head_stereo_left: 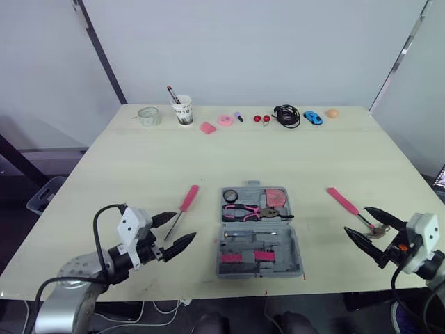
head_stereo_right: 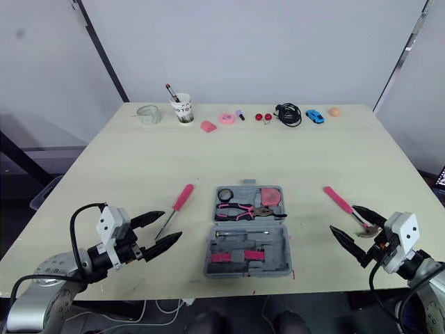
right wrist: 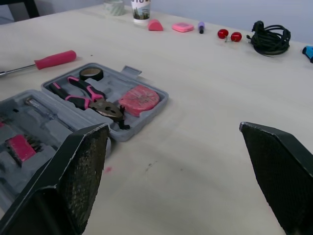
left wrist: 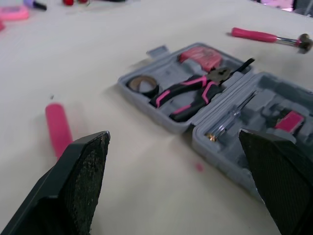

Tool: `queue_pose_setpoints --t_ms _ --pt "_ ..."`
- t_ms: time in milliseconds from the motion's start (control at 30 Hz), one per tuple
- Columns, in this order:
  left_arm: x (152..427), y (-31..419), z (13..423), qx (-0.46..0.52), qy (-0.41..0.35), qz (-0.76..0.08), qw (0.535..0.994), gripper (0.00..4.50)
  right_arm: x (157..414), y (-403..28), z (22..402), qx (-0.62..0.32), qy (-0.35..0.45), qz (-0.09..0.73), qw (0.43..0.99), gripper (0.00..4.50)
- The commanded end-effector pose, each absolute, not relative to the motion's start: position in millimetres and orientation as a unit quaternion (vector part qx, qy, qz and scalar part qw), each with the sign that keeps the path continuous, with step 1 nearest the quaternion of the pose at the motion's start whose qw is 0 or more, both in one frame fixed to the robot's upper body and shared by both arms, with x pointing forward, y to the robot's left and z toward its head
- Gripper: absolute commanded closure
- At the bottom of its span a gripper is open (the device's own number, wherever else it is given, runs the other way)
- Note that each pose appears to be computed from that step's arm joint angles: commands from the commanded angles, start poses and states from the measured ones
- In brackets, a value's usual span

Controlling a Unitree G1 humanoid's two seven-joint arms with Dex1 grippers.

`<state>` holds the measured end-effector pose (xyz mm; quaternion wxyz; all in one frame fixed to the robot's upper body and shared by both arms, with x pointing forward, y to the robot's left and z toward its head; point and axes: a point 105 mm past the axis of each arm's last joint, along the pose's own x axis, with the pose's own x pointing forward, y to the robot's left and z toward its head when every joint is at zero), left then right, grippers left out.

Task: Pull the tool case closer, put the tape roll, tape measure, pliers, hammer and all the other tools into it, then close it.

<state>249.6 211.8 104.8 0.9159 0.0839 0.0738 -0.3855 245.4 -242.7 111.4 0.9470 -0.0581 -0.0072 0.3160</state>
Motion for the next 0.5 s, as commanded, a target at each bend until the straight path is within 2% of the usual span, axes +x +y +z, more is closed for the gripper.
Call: queue_pose_setpoints --t_ms 33,133,233,500 --pt "246 193 124 0.096 0.042 -0.448 0.888 0.04 257 -254 110 -0.064 0.003 0.292 0.954 0.00" --pt "244 182 133 0.130 0.040 -0.501 0.854 0.04 276 -270 99 -0.058 0.032 0.243 0.968 0.00" --pt "246 172 147 0.142 0.025 -0.537 0.831 0.04 285 -272 92 -0.068 0.049 0.237 0.968 0.00" --pt "234 145 182 0.115 0.002 -0.638 0.761 0.04 304 -290 74 -0.060 0.130 0.180 0.973 0.00"
